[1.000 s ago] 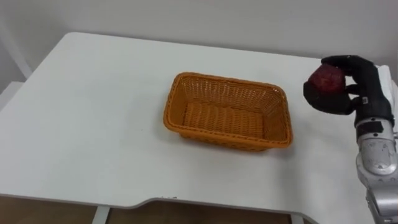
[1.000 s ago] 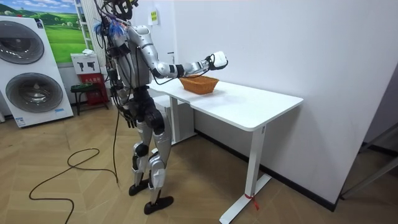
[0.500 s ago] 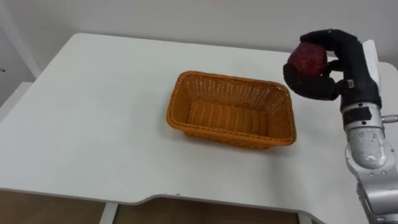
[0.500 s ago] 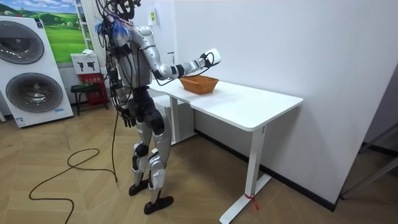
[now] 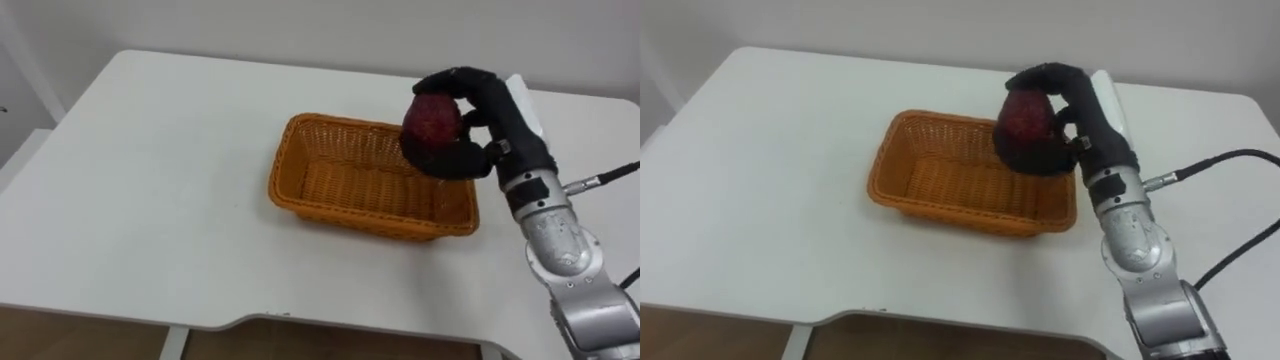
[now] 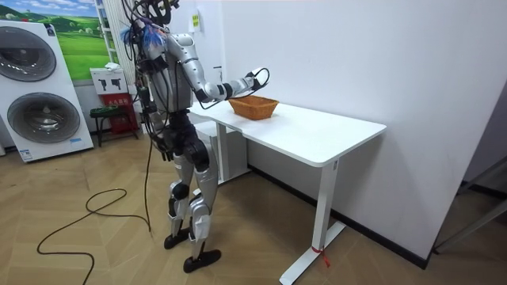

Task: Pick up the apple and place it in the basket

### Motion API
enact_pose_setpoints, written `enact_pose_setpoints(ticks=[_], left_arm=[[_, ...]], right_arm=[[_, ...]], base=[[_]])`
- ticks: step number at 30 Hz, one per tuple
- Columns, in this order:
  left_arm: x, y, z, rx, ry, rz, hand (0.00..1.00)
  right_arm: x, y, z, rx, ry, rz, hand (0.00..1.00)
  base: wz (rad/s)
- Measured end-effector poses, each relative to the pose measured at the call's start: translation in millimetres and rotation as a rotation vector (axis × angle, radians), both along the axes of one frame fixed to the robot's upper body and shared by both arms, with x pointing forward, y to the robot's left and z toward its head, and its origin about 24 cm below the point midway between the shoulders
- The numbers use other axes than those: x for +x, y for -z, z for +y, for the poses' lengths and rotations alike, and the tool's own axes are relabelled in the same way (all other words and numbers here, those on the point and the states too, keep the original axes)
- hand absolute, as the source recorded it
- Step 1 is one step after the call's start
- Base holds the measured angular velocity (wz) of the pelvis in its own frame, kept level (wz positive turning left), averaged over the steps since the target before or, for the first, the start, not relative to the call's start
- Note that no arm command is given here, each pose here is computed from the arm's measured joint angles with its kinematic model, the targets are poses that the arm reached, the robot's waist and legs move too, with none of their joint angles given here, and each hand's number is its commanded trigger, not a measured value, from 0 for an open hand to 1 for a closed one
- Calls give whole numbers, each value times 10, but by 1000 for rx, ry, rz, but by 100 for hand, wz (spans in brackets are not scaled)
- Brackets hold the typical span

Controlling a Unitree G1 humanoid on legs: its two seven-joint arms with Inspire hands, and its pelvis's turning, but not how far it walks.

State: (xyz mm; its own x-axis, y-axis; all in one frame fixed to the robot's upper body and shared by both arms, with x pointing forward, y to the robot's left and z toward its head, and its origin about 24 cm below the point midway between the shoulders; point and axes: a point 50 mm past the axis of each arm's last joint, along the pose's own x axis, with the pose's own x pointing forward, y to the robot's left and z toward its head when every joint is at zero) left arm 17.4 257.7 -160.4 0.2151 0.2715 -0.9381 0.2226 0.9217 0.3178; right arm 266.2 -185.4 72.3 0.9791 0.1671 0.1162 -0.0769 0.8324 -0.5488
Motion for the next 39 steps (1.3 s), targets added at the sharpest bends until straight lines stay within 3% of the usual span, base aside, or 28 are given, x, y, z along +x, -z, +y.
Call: enact_pose_setpoints(ticks=[12,30,39], left_arm=[[2,17,-46,-12,46,31,0],[12,43,-112,-20,88,46,0],[-72,22,-39,15,11,12,0]], right_arm=[[-39,93,279,-77,-124,55,0],[-53,-36,309,-65,-138,-8,0],[-23,-334,-170,69,126,-205,0]], base=[[1],[1],[-1]])
